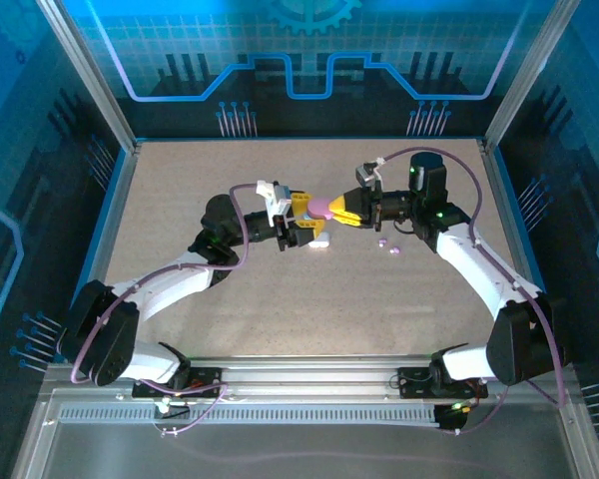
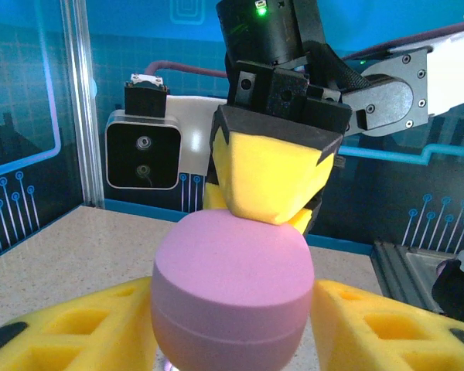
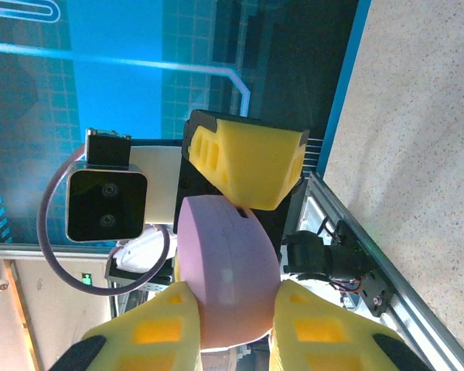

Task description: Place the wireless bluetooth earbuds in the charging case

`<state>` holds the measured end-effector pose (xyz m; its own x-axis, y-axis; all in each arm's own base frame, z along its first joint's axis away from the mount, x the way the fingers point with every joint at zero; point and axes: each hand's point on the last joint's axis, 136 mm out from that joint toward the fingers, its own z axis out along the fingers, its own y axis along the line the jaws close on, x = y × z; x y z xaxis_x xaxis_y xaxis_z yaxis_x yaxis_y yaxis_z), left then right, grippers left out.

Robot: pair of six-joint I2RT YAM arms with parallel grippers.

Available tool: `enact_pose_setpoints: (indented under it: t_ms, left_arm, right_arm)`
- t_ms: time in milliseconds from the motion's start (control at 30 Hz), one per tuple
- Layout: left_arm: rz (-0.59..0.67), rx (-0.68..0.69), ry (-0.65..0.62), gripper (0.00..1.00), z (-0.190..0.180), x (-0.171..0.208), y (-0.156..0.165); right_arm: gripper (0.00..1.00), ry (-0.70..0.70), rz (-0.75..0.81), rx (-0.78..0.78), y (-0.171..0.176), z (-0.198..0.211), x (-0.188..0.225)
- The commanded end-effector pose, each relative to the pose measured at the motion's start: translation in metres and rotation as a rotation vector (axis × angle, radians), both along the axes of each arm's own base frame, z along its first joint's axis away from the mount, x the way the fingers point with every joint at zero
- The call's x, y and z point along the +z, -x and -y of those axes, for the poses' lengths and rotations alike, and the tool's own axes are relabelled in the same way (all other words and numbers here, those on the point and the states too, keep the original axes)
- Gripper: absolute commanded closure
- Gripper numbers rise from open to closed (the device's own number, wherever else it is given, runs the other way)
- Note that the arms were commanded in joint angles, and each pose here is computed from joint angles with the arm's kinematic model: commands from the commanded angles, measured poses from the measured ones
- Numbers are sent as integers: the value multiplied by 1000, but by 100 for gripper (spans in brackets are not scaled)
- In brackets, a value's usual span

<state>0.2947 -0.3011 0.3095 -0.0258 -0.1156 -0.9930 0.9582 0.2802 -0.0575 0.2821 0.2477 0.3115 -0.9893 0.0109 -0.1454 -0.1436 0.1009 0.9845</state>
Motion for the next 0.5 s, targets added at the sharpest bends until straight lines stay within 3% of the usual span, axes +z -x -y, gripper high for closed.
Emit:
enact_pose_setpoints:
  t_ms: [0, 133, 333, 467]
  left_arm:
    - [44, -39, 37, 51, 3, 20, 4]
    - [41, -39, 34, 59, 3, 19, 4]
    - [37, -44, 24, 61, 4, 17, 5]
    - [23, -40, 20, 65, 4, 16, 4]
  right_arm:
    - [79, -23, 55, 30, 8, -3, 18]
    - [79, -22, 54, 30, 8, -4, 17]
    - [78, -26, 58, 32, 9, -5, 20]
    - [69, 41, 62, -13, 8, -1, 12]
